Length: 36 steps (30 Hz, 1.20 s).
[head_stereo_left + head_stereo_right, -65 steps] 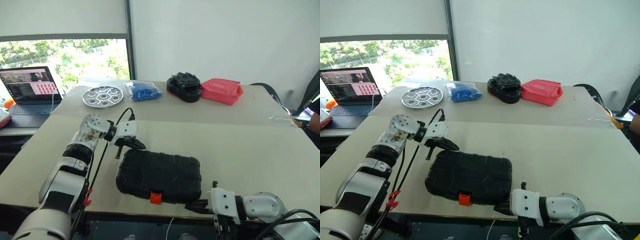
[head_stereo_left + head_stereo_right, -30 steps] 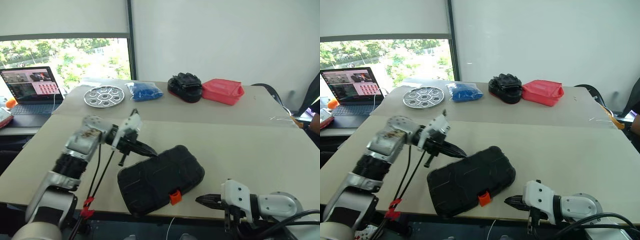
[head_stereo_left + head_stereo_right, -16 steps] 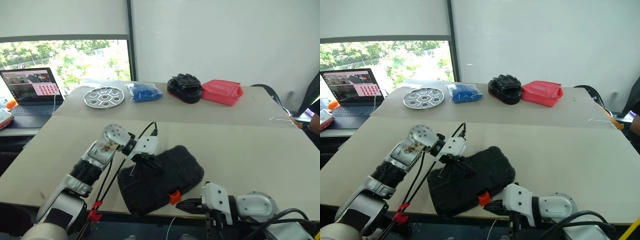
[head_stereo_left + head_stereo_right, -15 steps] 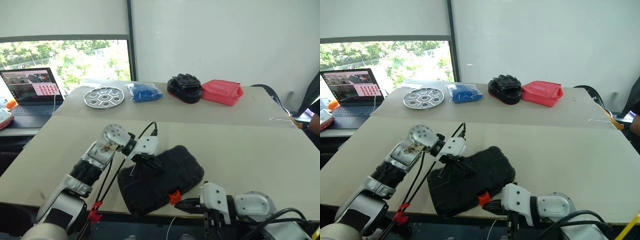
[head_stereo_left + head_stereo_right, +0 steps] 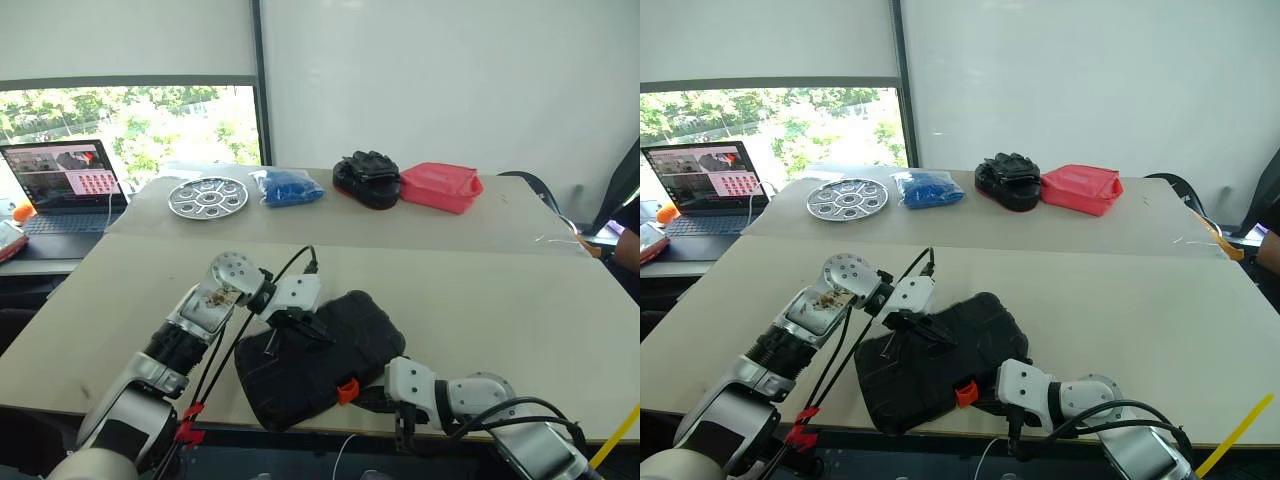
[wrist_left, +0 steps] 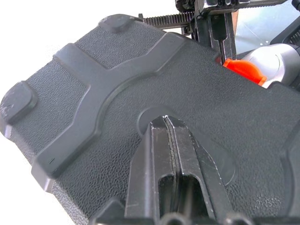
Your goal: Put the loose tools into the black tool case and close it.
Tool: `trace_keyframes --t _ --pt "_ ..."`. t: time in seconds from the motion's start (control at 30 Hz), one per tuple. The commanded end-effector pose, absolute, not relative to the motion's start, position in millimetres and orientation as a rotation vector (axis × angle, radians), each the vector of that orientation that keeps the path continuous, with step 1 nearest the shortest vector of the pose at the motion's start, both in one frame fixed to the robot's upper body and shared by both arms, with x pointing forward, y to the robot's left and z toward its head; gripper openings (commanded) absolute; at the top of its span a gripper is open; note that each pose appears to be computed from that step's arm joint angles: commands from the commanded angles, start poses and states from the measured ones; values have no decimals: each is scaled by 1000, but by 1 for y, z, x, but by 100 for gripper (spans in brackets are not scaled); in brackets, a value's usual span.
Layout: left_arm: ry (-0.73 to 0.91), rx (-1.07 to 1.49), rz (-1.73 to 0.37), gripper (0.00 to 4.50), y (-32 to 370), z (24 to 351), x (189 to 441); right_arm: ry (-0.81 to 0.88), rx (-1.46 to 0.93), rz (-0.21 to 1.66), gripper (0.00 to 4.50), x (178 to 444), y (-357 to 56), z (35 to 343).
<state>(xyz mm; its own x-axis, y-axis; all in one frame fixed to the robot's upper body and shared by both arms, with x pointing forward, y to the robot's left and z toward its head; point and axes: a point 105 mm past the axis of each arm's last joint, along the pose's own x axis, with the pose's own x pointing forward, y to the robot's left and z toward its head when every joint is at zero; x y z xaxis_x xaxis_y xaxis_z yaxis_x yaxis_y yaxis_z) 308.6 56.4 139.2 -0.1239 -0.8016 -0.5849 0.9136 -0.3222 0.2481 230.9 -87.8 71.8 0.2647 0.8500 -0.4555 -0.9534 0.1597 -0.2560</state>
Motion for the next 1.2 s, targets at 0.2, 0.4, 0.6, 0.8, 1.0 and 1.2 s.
trace_keyframes --t 0.2,0.4,0.6,0.8,1.0,1.2 --pt "321 758 -1729 3 59 111 313 304 -596 1511 0 186 -102 82" --pt "313 755 -1729 3 57 111 313 219 -545 1454 0 205 -87 102" --pt "313 754 -1729 3 57 110 312 204 -544 1460 0 212 -76 108" --pt "308 751 -1727 3 55 111 313 216 -589 1432 0 221 -74 98" --pt "326 751 -1730 3 57 106 311 191 -585 1360 0 235 -73 100" --pt "363 752 -1727 3 61 95 310 184 -577 1336 0 239 -74 98"
